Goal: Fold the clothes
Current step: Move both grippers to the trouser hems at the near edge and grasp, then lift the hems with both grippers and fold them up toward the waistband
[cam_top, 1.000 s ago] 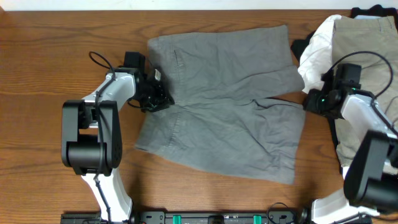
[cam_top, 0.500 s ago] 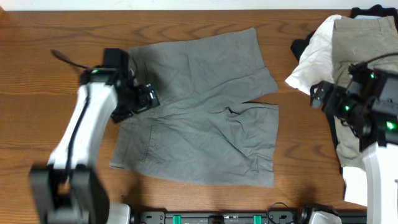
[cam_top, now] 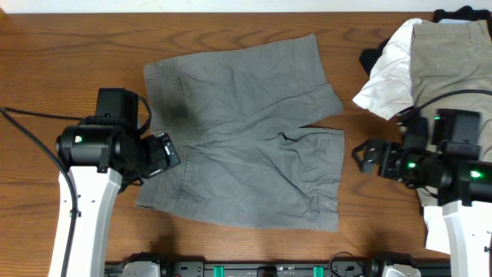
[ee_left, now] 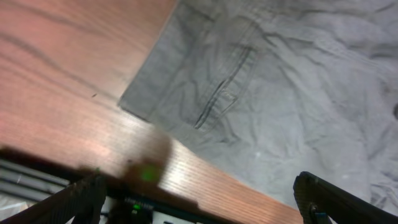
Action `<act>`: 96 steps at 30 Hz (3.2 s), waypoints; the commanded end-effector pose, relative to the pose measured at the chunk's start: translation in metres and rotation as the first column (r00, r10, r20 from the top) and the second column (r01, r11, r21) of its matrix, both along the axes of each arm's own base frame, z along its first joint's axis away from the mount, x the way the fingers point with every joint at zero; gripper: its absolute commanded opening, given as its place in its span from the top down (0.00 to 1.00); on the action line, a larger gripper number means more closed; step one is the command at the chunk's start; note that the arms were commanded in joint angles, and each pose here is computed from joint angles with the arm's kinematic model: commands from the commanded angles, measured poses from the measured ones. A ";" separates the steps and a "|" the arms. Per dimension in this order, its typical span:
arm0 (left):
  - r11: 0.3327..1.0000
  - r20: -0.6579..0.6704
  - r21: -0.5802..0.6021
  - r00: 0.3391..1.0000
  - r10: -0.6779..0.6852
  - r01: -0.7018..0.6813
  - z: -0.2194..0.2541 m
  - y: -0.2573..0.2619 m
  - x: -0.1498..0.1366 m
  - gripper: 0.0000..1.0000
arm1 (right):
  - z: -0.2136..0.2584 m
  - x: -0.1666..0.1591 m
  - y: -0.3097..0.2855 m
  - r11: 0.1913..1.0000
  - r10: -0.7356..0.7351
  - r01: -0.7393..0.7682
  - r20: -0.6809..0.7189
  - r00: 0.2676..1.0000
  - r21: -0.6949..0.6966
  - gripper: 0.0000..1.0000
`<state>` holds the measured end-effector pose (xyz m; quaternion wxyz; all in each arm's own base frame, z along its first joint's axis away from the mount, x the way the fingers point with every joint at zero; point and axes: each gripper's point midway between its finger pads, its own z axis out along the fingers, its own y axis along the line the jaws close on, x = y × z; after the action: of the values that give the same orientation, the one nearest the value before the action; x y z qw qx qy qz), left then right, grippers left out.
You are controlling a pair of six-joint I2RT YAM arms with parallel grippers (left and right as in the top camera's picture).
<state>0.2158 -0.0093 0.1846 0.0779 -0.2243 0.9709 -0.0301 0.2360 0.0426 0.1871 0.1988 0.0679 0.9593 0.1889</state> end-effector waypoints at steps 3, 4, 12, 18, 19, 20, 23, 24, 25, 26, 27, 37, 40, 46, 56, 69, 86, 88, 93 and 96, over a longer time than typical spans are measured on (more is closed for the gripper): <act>0.998 -0.053 0.045 0.997 0.050 -0.047 -0.016 0.009 -0.020 0.02 | -0.032 -0.026 0.042 0.990 0.144 -0.143 -0.105 0.984 0.018 0.01; 0.998 -0.071 0.046 0.996 0.050 -0.047 -0.021 0.009 -0.023 0.02 | -0.042 -0.033 0.048 0.988 0.153 -0.152 -0.138 0.979 0.017 0.01; 0.999 -0.148 0.049 0.989 0.031 -0.024 -0.063 0.009 -0.037 0.02 | -0.118 -0.073 0.092 0.975 0.224 -0.217 -0.278 0.934 0.056 0.01; 0.998 -0.119 0.048 0.992 0.033 -0.027 -0.078 0.014 -0.020 0.02 | -0.153 -0.083 0.095 0.977 0.179 -0.206 -0.307 0.935 -0.057 0.01; 0.998 -0.129 0.049 0.991 0.033 -0.027 -0.083 0.015 -0.019 0.02 | -0.157 -0.083 0.093 0.976 0.164 -0.200 -0.311 0.936 -0.086 0.01; 0.998 -0.145 0.049 0.989 0.036 -0.030 -0.088 0.017 -0.018 0.02 | -0.160 -0.084 0.093 0.975 0.151 -0.193 -0.315 0.937 -0.109 0.01; 0.998 -0.204 0.049 0.977 0.053 -0.044 -0.102 0.021 -0.018 0.02 | -0.165 -0.085 0.093 0.974 0.122 -0.176 -0.324 0.938 -0.144 0.01; 0.998 -0.230 0.050 0.972 0.056 -0.046 -0.107 0.022 -0.018 0.02 | -0.166 -0.086 0.093 0.974 0.107 -0.165 -0.330 0.938 -0.152 0.01; 0.998 -0.255 0.050 0.965 0.058 -0.047 -0.112 0.023 -0.019 0.02 | -0.167 -0.087 0.093 0.975 0.093 -0.154 -0.336 0.937 -0.159 0.01; 0.998 -0.280 0.050 0.958 0.058 -0.046 -0.117 0.023 -0.020 0.02 | -0.168 -0.089 0.092 0.976 0.073 -0.138 -0.345 0.936 -0.169 0.01; 0.998 -0.300 0.051 0.952 0.057 -0.044 -0.121 0.023 -0.021 0.02 | -0.169 -0.090 0.090 0.976 0.050 -0.120 -0.350 0.936 -0.180 0.02; 0.997 -0.408 0.080 0.912 0.051 -0.020 -0.152 0.029 -0.020 0.02 | -0.170 -0.090 0.086 0.978 -0.037 -0.037 -0.350 0.936 -0.204 0.01; 0.997 -0.398 0.082 0.917 0.033 -0.001 -0.158 0.030 -0.017 0.02 | -0.169 -0.088 0.087 0.979 -0.035 -0.036 -0.343 0.939 -0.198 0.01; 0.995 -0.430 0.091 0.900 0.074 -0.039 -0.169 0.029 -0.032 0.03 | -0.170 -0.086 0.090 0.983 -0.042 -0.021 -0.335 0.941 -0.183 0.02; 0.991 -0.449 0.105 0.886 0.118 -0.079 -0.191 0.029 -0.053 0.35 | -0.181 -0.089 0.091 0.987 -0.051 -0.006 -0.340 0.939 -0.163 0.04; 0.991 -0.402 0.103 0.908 0.119 -0.084 -0.196 0.029 -0.042 0.65 | -0.187 -0.090 0.090 0.986 -0.066 0.008 -0.347 0.935 -0.166 0.10; 0.991 -0.401 0.110 0.908 0.120 -0.082 -0.196 0.030 -0.042 0.65 | -0.220 -0.115 0.064 0.947 -0.262 0.141 -0.438 0.860 -0.289 0.23; 0.990 -0.401 0.110 0.908 0.120 -0.083 -0.196 0.030 -0.042 0.65 | -0.223 -0.117 0.064 0.947 -0.262 0.137 -0.451 0.853 -0.292 0.36; 0.990 -0.403 0.110 0.907 0.120 -0.082 -0.196 0.030 -0.043 0.81 | -0.225 -0.118 0.067 0.950 -0.257 0.132 -0.466 0.847 -0.283 0.81; 0.991 -0.409 0.110 0.905 0.120 -0.081 -0.195 0.030 -0.044 0.94 | -0.225 -0.119 0.068 0.952 -0.253 0.130 -0.471 0.845 -0.278 0.99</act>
<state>0.1784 0.0145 -0.0062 -0.1121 -0.2711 0.9549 0.0471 0.1549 0.1210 -0.0083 0.0402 0.1873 0.9800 0.0535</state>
